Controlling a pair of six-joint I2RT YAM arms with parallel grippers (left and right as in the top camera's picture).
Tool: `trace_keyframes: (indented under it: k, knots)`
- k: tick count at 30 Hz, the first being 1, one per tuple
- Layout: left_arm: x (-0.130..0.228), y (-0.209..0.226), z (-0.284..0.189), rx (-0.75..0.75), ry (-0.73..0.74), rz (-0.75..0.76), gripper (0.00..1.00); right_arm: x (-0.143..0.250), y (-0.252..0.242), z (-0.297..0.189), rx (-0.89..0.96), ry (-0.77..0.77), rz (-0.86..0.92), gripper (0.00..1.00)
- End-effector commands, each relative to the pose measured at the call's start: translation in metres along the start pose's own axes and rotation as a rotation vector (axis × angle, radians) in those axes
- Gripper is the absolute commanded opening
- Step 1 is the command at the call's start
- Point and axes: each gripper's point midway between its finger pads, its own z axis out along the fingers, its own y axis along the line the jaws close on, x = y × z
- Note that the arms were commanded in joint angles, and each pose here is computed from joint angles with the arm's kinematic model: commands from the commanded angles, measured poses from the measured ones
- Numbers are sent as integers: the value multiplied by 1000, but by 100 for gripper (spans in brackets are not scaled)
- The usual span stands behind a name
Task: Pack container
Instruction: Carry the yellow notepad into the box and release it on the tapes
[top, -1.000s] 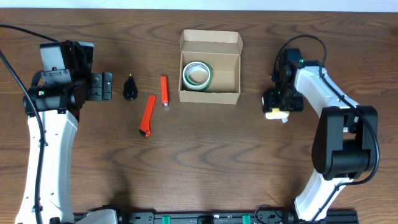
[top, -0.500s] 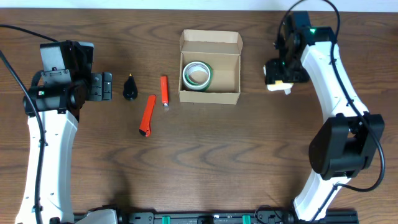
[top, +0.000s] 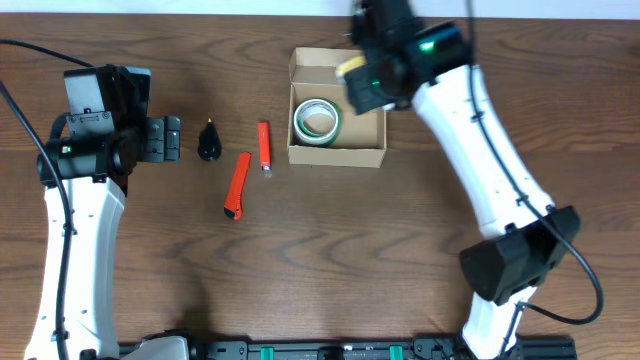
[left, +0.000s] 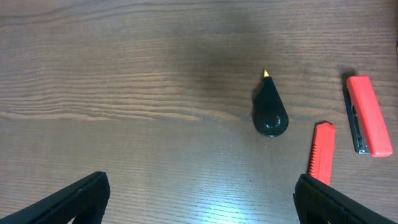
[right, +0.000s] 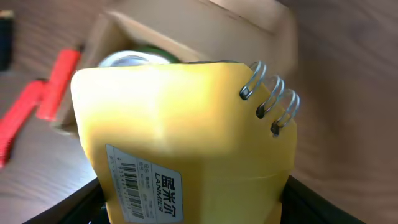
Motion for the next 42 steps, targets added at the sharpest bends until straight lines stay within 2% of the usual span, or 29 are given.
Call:
trace_keyframes:
  k: [1, 8, 20, 30, 32, 34, 35, 39, 42]
  knots:
    - [-6, 4, -4, -11, -14, 3, 95, -14, 17, -7, 31, -67, -41, 62]
    - [-6, 4, -4, -11, -14, 3, 95, -30, 42, 10, 17, -128, -79, 64]
    - [-6, 4, -4, -11, -14, 3, 95, -1, 51, 103, 29, 50, -106, 64]
    - [-6, 4, -4, -11, -14, 3, 95, 13, 62, 135, -17, 110, -110, 64]
    - [-6, 4, -4, -11, -14, 3, 95, 14, 62, 137, -16, 113, -111, 70]
    - [-6, 4, -4, -11, -14, 3, 95, 13, 62, 138, -15, 112, -110, 84]
    - [-6, 4, -4, -11, -14, 3, 95, 13, 60, 138, -7, 109, -110, 87]
    - [-6, 4, -4, -11, -14, 3, 95, 9, 54, 138, 29, 96, -111, 93]
    - [-6, 4, -4, -11, -14, 3, 95, 9, 53, 136, 35, 94, -129, 94]
